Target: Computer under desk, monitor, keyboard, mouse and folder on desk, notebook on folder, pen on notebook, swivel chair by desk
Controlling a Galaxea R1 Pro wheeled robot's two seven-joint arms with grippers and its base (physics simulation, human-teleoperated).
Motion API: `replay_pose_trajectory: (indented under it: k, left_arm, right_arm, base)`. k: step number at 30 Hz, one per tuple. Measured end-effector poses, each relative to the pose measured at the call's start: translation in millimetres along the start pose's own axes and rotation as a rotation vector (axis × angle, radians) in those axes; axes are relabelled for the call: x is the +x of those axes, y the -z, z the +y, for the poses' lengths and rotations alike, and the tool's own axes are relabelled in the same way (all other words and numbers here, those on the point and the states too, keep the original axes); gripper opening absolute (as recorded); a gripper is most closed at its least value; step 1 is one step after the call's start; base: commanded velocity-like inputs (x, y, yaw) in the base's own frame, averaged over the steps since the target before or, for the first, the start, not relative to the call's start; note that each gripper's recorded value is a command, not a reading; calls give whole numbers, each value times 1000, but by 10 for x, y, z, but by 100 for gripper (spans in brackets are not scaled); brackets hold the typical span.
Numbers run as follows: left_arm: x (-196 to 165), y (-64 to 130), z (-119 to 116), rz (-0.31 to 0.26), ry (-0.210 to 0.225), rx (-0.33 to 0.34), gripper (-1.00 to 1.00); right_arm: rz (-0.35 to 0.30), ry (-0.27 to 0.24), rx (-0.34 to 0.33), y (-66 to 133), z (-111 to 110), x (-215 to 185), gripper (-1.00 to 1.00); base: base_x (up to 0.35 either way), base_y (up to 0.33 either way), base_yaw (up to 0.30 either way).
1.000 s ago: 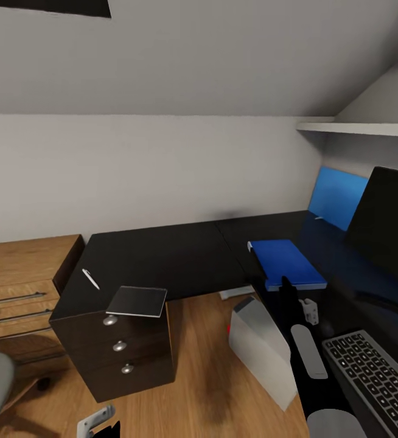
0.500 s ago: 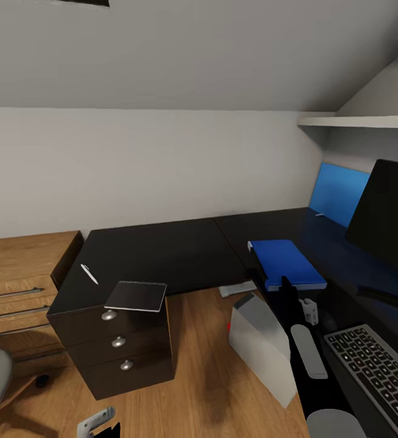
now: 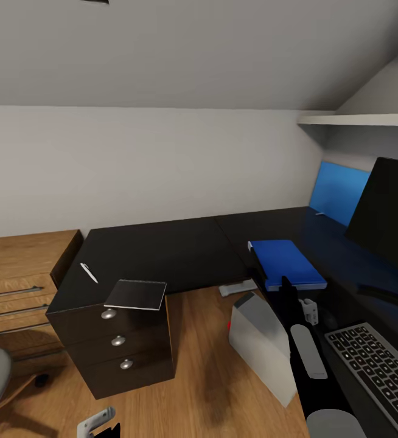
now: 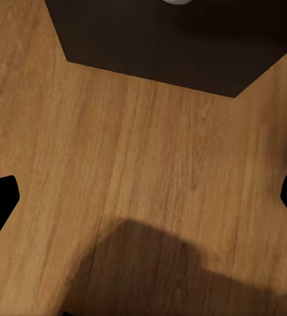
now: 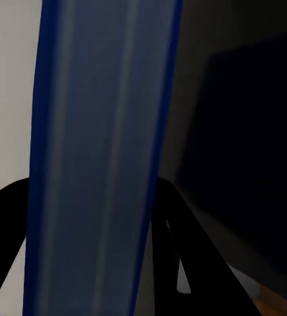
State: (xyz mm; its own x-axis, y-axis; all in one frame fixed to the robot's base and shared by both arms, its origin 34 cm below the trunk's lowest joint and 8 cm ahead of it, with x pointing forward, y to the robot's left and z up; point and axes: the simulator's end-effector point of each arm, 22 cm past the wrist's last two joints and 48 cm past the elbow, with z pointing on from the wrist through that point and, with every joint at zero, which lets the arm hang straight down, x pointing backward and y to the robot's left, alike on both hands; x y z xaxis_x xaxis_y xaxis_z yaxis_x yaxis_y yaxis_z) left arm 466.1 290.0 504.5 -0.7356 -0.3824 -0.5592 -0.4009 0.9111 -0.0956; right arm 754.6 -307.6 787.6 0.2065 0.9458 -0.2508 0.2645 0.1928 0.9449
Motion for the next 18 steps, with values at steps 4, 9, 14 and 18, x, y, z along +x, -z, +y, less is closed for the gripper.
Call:
replay_pose_trajectory:
  k: [4, 9, 14, 18]
  left_arm:
    - [3, -1, 3, 1, 0, 0, 100]
    - [8, -2, 9, 4, 0, 0, 100]
    - [10, -2, 9, 5, 0, 0, 100]
    - [16, -4, 12, 6, 0, -1, 100]
  right_arm:
    - [1, -1, 2, 1, -6, 7, -100]
    - [2, 0, 3, 1, -8, 9, -100]
    - [3, 0, 2, 2, -7, 16, -100]
    - [3, 0, 4, -1, -19, 20, -100]
  base:
    - [0, 0, -85]
    - [0, 0, -21]
    - [0, 0, -14]
    - [0, 0, -90]
